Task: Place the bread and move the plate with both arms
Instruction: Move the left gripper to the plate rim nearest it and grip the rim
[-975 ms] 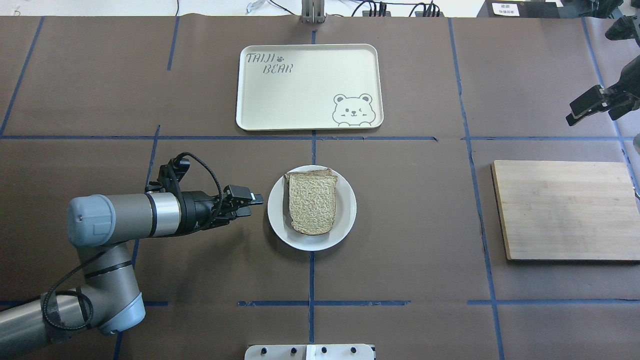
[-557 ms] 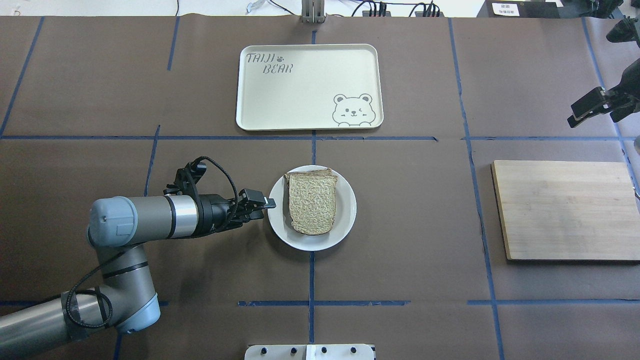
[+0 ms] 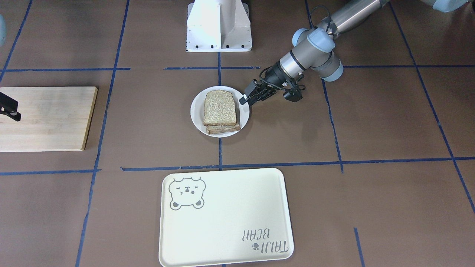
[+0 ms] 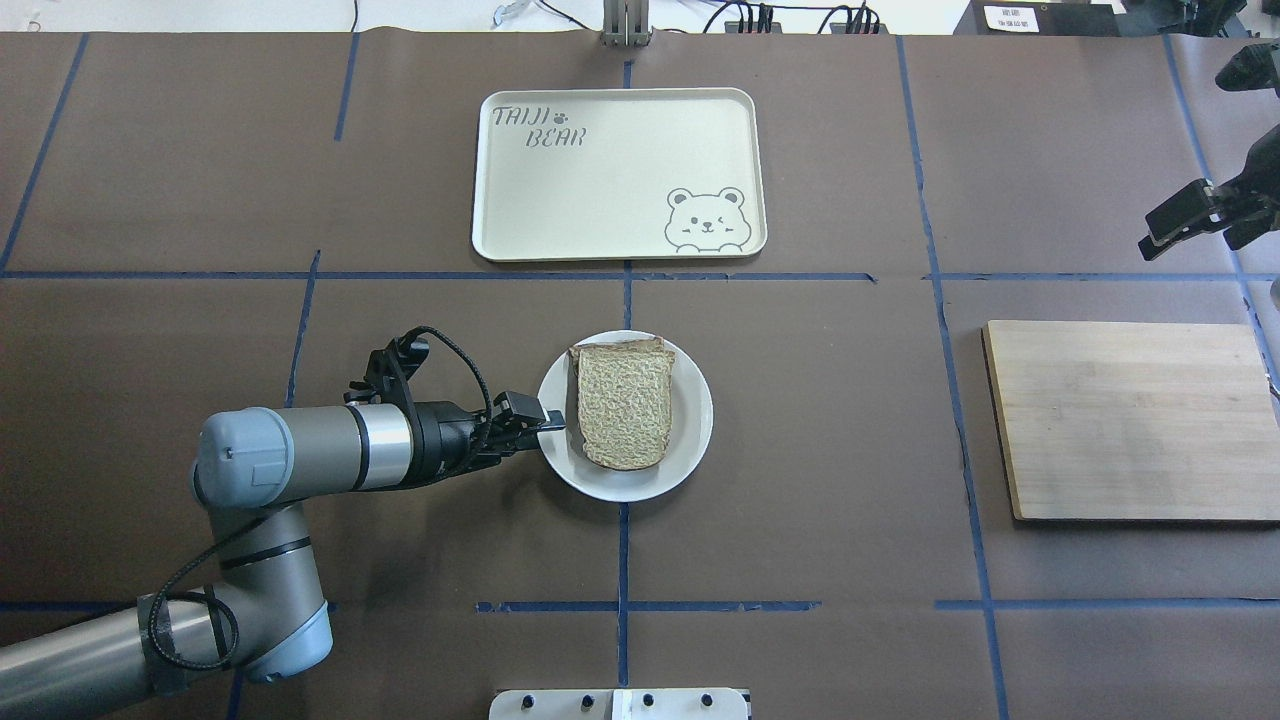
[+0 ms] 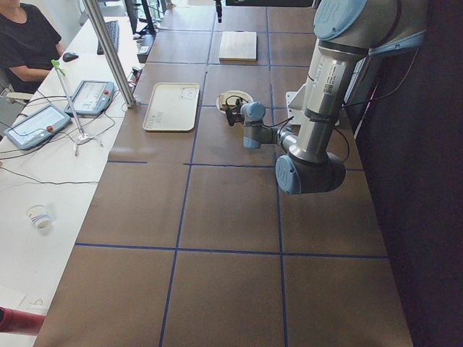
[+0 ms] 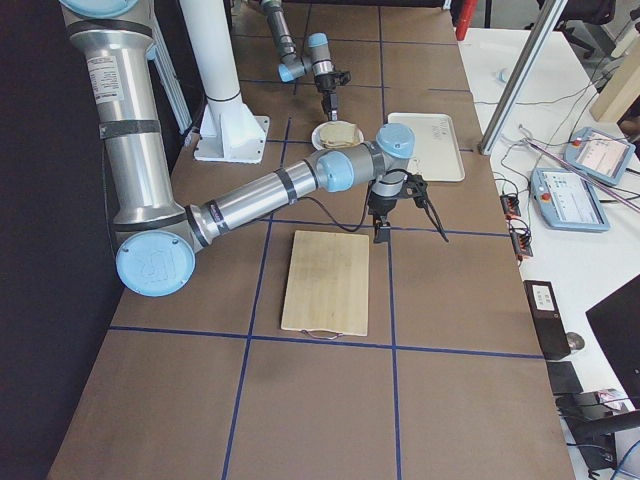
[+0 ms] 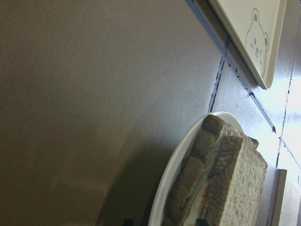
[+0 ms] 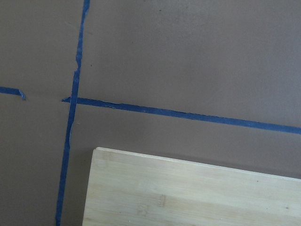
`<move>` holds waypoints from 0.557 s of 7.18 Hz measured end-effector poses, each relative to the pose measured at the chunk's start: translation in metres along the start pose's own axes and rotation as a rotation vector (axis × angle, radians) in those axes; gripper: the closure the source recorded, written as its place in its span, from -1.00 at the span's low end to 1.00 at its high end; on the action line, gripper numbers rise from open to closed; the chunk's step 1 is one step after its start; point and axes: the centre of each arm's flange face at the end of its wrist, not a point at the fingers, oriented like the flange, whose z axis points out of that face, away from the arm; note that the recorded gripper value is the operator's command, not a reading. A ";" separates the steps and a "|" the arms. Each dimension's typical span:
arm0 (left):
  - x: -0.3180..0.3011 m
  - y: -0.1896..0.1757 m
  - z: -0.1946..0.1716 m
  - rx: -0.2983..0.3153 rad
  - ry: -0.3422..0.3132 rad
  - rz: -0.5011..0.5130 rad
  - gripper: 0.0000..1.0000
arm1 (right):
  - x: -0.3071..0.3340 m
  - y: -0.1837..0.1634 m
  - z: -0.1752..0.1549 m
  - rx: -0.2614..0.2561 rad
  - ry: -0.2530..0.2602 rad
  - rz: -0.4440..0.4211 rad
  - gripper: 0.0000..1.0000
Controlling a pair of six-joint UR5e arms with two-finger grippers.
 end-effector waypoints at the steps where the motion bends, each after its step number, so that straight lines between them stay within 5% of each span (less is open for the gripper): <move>1: 0.001 0.006 0.005 -0.002 0.003 0.000 0.06 | 0.001 0.000 0.001 -0.002 0.000 0.000 -1.00; 4: 0.000 0.012 0.016 -0.006 -0.003 -0.001 0.13 | 0.001 0.001 0.002 -0.004 0.001 -0.001 -1.00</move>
